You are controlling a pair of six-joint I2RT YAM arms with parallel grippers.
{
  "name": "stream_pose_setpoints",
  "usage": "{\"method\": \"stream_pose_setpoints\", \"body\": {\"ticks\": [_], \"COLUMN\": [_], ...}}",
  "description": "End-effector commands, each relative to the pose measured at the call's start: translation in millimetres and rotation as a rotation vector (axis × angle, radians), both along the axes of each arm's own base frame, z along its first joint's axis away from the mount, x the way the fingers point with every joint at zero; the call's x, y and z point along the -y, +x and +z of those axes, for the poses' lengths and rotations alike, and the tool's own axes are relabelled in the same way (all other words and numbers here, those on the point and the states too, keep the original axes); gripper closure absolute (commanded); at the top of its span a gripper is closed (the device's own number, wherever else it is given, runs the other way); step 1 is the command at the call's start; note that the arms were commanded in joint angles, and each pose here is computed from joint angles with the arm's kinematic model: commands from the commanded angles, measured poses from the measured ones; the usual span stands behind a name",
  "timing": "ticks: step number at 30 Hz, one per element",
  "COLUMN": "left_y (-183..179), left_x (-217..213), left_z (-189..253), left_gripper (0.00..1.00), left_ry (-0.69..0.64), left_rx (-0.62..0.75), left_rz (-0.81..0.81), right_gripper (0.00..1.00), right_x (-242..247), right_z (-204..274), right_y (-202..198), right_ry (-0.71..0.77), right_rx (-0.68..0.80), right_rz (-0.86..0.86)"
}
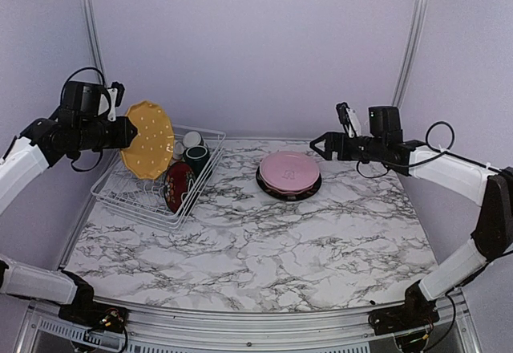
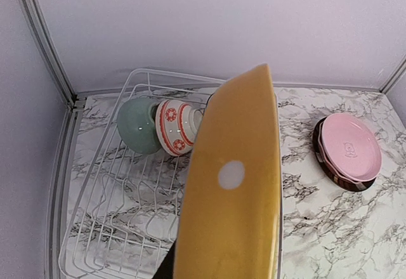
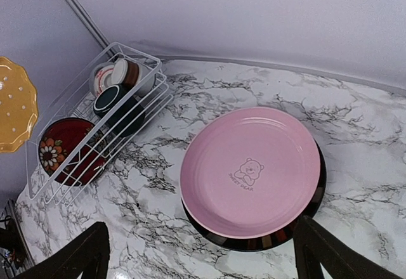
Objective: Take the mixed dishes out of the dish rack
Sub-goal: Pass from the left arm to the right
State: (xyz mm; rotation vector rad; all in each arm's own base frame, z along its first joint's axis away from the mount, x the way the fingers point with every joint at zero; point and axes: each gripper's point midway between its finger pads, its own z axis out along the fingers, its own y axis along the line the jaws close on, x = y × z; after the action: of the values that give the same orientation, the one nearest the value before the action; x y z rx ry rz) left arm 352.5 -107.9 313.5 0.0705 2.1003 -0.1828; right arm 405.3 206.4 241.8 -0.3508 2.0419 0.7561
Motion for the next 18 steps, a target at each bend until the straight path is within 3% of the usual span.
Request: {"method": "stream_pose_setpoints", "body": {"ticks": [1, 18], "left_y": [-5.1, -17.8], "left_x": [25.7, 135.6], "left_z": [74.2, 55.0], "left_gripper": [0.94, 0.95], "left_ry": [-0.222, -0.496], "left_rx": [0.212, 0.202], "left_rz": [-0.106, -0.369], "right_gripper": [0.04, 0.13], "right_x": [-24.7, -131.4], "right_z": [22.5, 28.3], "right_y": [-2.3, -47.1], "right_ry": [0.035, 0.192], "right_rx": [0.049, 0.005], "right_rz": [0.054, 0.274]}}
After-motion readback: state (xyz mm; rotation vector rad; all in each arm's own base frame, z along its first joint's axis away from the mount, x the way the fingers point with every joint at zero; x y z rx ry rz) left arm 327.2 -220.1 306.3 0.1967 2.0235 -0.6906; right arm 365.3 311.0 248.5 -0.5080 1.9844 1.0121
